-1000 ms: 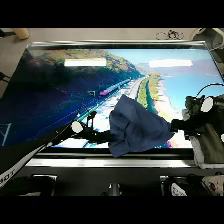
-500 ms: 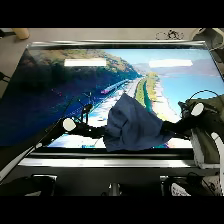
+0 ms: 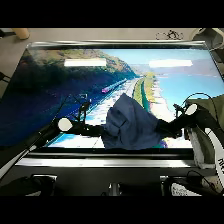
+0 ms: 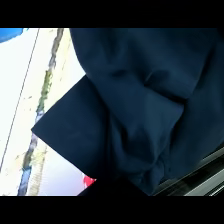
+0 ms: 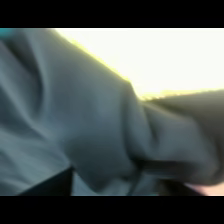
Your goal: Fold the shirts.
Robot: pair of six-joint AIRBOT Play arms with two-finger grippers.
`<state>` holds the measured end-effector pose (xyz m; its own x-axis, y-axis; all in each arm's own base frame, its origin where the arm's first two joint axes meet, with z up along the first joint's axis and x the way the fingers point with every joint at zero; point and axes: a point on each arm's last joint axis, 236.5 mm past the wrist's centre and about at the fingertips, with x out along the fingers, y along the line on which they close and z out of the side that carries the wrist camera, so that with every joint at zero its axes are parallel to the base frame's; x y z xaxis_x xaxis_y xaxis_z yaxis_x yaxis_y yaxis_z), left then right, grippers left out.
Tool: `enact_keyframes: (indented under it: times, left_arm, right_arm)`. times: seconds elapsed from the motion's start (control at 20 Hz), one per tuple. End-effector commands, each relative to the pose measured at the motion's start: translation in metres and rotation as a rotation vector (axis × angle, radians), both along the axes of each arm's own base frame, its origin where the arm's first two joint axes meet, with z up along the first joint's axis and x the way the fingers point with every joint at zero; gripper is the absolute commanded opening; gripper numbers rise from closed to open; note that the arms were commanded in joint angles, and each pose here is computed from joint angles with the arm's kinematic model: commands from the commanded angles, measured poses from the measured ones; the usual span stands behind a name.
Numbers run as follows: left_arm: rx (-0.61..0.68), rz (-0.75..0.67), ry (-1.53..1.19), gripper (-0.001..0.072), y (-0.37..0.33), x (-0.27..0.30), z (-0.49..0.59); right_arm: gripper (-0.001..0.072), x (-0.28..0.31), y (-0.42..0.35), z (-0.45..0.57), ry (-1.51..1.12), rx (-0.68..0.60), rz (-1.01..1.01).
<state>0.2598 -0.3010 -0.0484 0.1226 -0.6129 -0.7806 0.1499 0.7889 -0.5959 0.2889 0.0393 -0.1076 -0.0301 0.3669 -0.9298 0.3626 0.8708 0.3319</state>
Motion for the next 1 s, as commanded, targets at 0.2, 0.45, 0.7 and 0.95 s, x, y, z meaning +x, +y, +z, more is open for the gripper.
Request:
enact_keyframes:
  times: [0.2,0.45,0.7,0.95]
  left_arm:
    - [0.104,-0.140,-0.287,0.0026,0.024,0.034,0.058]
    - [0.103,0.110,-0.987,0.0027,0.113,0.076,0.365]
    - [-0.217,0.279,-1.386,0.0027,0.165,-0.044,0.566]
    - [-0.049,0.272,-1.222,0.0027,0.175,-0.028,0.513]
  right_arm:
    - [0.0020,0.046,0.025,0.061,-0.203,0.118,0.077]
    - [0.0021,0.072,0.027,0.412,-1.175,-0.098,0.251]
    - [0.0021,-0.090,0.035,0.620,-1.843,-0.240,0.097]
    - [0.0021,-0.072,0.037,0.526,-1.425,-0.178,0.153]
